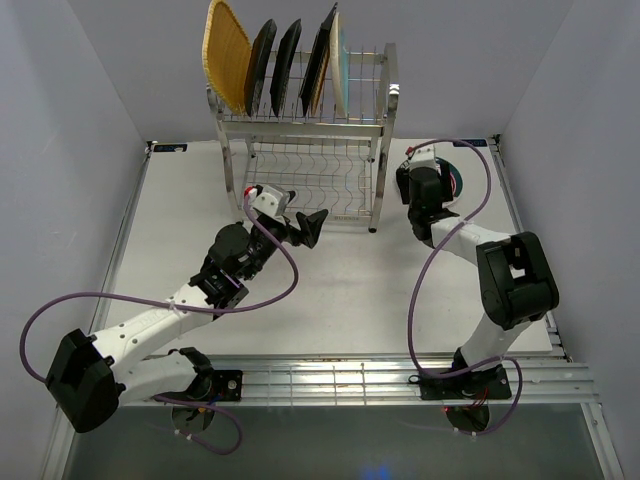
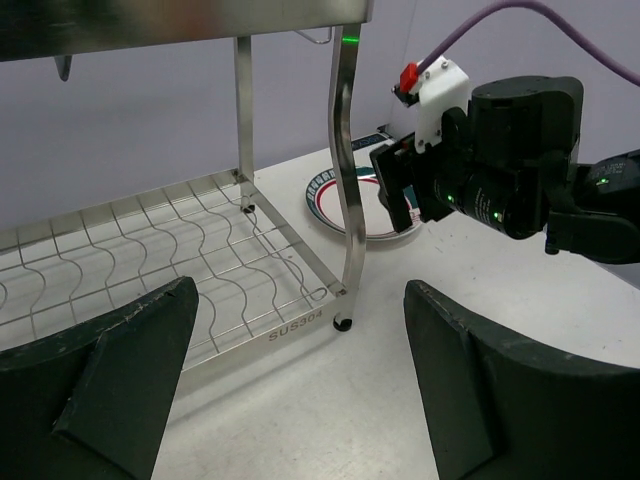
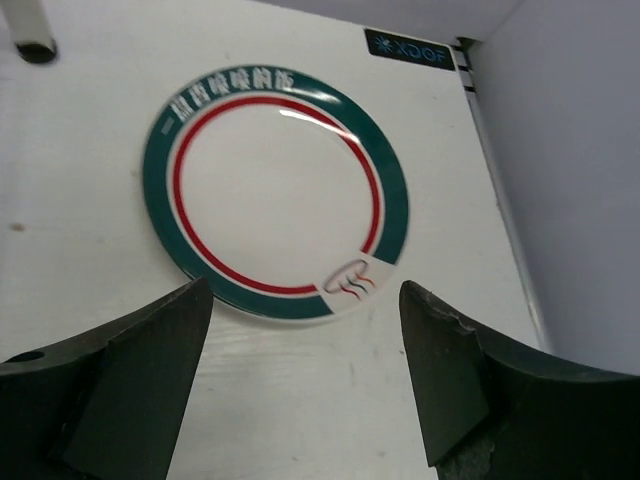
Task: Load the plates into the dish rack
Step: Pick up the plate from the corner of the board, then insert the plate into the dish rack.
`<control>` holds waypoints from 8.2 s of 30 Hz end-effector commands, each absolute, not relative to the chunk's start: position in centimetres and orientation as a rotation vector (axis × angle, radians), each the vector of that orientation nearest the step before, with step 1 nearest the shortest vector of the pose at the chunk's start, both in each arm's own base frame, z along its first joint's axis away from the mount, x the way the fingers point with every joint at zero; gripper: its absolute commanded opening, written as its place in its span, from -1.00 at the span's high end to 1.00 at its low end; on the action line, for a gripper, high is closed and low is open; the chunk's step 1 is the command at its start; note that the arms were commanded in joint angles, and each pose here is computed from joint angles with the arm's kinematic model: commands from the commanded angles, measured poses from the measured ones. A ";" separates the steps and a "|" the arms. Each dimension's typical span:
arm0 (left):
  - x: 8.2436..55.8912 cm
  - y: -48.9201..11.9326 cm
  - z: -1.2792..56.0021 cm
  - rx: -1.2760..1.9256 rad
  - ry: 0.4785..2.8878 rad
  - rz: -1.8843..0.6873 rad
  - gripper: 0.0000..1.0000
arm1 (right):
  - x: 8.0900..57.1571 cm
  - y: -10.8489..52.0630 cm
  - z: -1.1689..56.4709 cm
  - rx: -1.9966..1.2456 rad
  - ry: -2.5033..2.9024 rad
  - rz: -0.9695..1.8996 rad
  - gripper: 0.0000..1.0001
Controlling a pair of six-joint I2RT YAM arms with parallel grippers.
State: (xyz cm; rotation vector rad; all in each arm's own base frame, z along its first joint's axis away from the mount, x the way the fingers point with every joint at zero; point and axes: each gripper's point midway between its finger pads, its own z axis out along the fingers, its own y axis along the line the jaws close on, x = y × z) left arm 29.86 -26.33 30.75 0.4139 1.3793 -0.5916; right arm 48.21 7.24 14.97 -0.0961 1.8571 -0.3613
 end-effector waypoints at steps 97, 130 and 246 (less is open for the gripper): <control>28.3 -26.9 31.2 0.461 1.352 -0.662 -0.89 | 53.9 0.7 6.5 -1.090 1.446 -0.878 0.84; 28.6 -27.4 30.4 0.475 1.376 -0.666 -0.89 | 56.5 0.3 26.1 -0.351 1.521 -0.458 0.85; 28.7 -28.0 29.8 0.498 1.390 -0.673 -0.89 | 45.9 23.2 49.5 -0.224 1.443 0.626 0.42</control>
